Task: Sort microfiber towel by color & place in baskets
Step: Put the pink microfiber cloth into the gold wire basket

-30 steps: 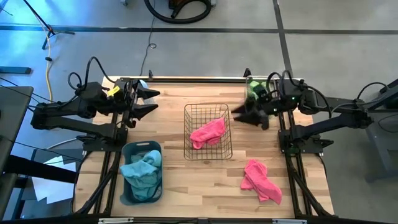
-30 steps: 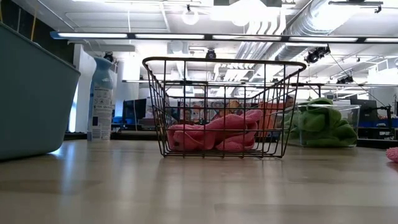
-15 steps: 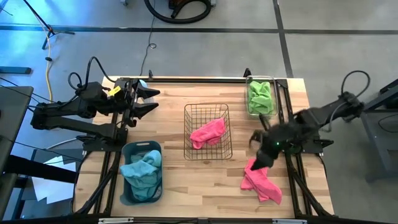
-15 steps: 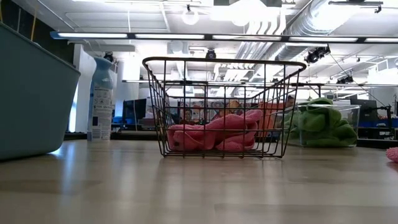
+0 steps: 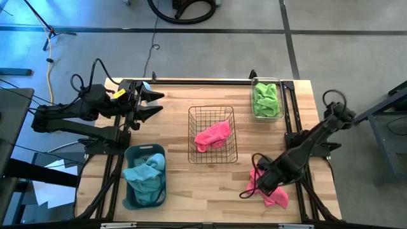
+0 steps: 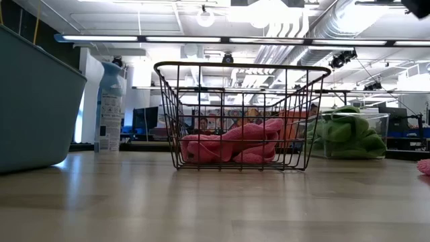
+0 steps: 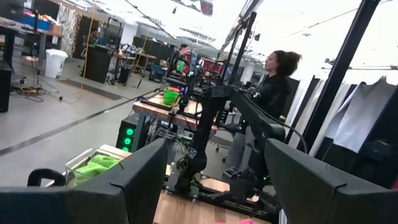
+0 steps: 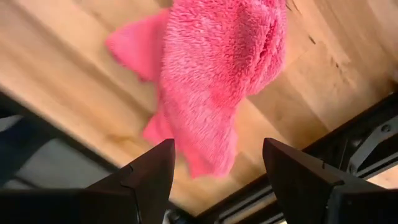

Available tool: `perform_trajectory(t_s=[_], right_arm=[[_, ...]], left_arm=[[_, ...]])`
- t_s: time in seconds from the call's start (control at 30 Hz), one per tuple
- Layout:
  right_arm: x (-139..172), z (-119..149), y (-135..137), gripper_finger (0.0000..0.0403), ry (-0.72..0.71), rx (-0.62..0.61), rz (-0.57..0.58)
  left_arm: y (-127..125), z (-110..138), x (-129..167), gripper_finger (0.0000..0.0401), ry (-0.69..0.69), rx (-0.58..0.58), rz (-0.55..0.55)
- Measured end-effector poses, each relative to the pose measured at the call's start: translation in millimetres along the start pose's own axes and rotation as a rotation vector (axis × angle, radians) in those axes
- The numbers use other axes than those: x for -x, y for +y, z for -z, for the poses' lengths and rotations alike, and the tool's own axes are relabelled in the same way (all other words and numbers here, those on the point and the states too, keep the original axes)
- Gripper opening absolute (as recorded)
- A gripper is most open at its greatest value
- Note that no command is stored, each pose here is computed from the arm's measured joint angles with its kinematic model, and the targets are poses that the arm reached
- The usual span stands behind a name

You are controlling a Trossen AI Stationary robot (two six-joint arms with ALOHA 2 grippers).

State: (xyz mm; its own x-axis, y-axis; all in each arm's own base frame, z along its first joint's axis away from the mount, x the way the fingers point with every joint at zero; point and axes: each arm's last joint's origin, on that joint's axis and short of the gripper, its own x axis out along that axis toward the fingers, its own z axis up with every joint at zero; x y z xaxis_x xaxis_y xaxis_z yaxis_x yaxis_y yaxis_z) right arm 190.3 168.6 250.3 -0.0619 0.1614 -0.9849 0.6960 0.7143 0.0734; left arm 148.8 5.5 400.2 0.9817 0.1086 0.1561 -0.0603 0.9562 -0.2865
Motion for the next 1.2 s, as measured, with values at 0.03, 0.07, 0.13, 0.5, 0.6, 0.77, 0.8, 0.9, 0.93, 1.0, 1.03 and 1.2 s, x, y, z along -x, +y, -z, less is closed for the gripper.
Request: perform_trajectory(t_s=[0.03, 0.07, 0.13, 0.5, 0.6, 0.77, 0.8, 0.9, 0.93, 1.0, 1.03, 1.2], right_arm=[[-6.1, -0.7, 3.1, 0.0241, -0.002, 0.001, 0.025], [-11.9, -1.8, 6.4, 0.0241, -0.002, 0.0, 0.044], [-22.5, -4.3, 14.7, 0.0241, 0.002, -0.001, 0.046], [-72.8, -0.2, 35.2, 0.0241, 0.052, 0.001, 0.176], [-78.7, -0.3, 41.3, 0.0241, 0.047, 0.011, 0.14], [-95.4, -1.8, 40.8, 0.0241, 0.063, 0.002, 0.199], [-100.8, -2.3, 39.2, 0.0241, 0.075, -0.001, 0.207], [-112.3, -3.6, 35.4, 0.0236, 0.089, -0.001, 0.198], [-113.2, -3.7, 34.8, 0.0231, 0.09, 0.001, 0.189], [-112.5, -3.6, 33.1, 0.0213, 0.09, 0.007, 0.187], [-111.9, -3.4, 32.4, 0.0198, 0.092, 0.016, 0.193], [-95.5, -0.1, 34.2, 0.0045, 0.124, 0.124, 0.157]], left_arm=[[0.1, 0.4, 0.0, 0.0257, 0.004, 0.0, -0.001], [0.2, 0.7, -0.1, 0.0257, 0.007, 0.001, -0.002], [0.2, 0.8, -0.1, 0.0257, 0.008, 0.001, -0.002], [0.2, 0.8, -0.1, 0.0257, 0.008, 0.005, -0.002], [0.3, 1.0, -0.1, 0.0257, 0.01, 0.004, -0.002], [0.3, 1.0, -0.1, 0.0257, 0.01, 0.004, -0.002], [0.3, 1.0, -0.1, 0.0257, 0.01, 0.004, -0.002], [0.3, 1.0, -0.1, 0.0257, 0.01, 0.005, -0.003], [0.3, 1.0, -0.1, 0.0257, 0.01, 0.005, -0.003], [0.3, 1.0, -0.1, 0.0257, 0.01, 0.005, -0.003], [0.3, 1.0, -0.1, 0.0257, 0.01, 0.006, -0.003], [0.3, 1.0, -0.1, 0.0257, 0.01, 0.005, -0.004]])
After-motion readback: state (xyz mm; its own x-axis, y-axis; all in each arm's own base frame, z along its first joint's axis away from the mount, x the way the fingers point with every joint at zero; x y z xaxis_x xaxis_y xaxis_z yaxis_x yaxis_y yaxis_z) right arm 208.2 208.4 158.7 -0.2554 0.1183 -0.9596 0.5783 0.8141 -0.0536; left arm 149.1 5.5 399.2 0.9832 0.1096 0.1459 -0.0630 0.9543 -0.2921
